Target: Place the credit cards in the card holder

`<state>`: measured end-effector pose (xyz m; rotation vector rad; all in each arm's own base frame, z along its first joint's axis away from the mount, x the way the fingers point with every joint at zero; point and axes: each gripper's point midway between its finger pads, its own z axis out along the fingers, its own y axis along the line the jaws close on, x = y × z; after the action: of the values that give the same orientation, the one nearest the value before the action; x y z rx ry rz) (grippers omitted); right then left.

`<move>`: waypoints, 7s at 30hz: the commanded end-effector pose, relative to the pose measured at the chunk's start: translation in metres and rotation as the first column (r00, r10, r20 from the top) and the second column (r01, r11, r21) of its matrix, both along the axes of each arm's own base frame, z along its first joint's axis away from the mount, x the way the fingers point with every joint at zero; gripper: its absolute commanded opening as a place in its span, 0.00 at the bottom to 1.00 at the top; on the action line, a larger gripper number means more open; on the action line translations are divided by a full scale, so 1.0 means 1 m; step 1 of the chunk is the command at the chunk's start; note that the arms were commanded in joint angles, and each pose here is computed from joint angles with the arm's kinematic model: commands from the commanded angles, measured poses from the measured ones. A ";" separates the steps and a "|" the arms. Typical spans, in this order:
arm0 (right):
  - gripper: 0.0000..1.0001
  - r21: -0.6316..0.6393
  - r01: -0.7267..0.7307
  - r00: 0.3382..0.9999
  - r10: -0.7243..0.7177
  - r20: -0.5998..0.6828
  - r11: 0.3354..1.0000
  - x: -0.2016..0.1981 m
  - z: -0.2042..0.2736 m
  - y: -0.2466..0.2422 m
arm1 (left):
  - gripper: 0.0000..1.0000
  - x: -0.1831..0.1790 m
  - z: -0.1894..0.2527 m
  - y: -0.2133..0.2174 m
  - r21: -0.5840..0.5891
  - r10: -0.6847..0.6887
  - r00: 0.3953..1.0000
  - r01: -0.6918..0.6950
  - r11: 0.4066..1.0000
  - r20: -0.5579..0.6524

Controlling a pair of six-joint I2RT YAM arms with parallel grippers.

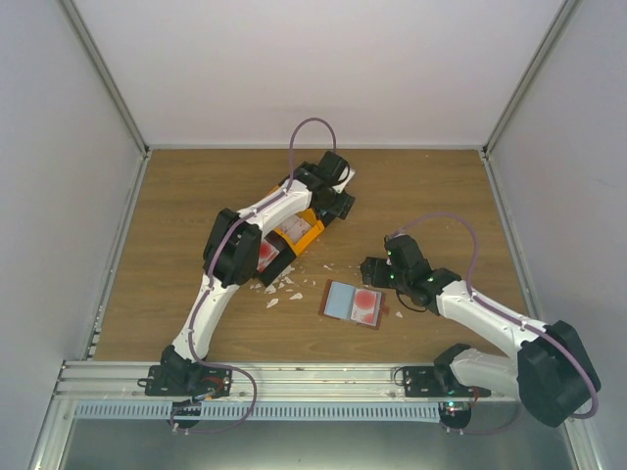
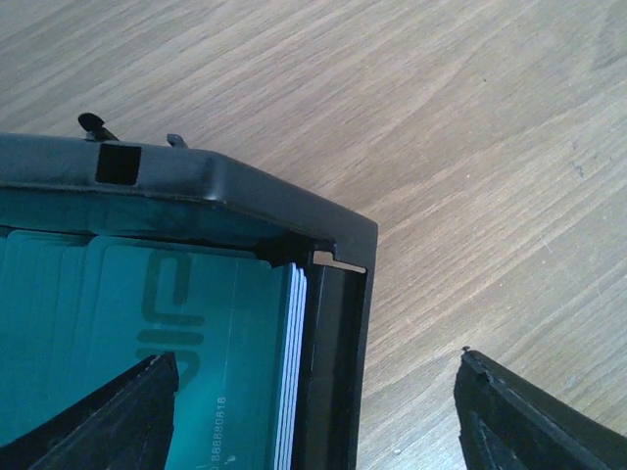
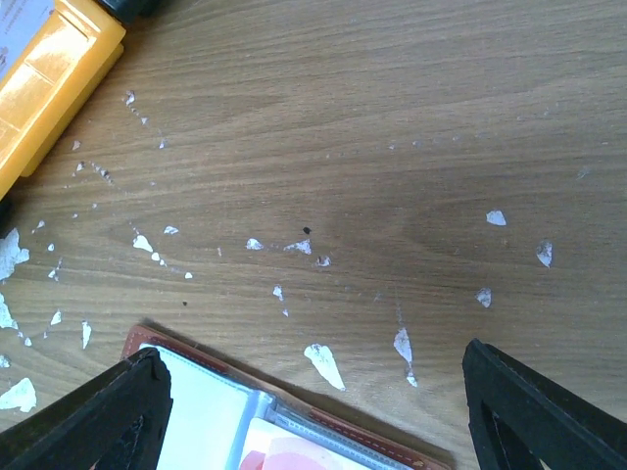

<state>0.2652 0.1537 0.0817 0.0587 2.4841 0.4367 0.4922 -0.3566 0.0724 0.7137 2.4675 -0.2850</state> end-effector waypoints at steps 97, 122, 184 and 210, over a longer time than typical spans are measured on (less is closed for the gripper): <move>0.82 -0.018 0.038 0.999 -0.037 0.013 0.999 -0.001 0.013 -0.011 | 0.54 -0.027 0.013 0.007 0.048 -0.088 0.996 0.089 0.995 -0.025; 0.82 -0.018 0.043 0.999 -0.044 -0.002 0.999 -0.003 0.007 -0.012 | 0.34 -0.044 0.024 -0.014 -0.027 -0.169 0.984 0.168 0.985 -0.055; 0.84 0.072 0.007 0.997 -0.013 0.078 0.997 0.005 0.052 0.003 | 0.00 -0.033 0.116 0.021 -0.028 0.022 0.990 -0.018 0.999 0.141; 0.67 0.637 -0.446 0.868 0.130 0.479 0.629 -0.042 0.264 0.071 | 0.00 -0.250 0.330 0.021 -0.881 -0.321 0.946 0.107 0.460 -0.053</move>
<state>0.2322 0.2176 0.3276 -0.0888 1.7922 1.3221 0.2760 -0.3266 0.3688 0.5008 2.0602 -1.3408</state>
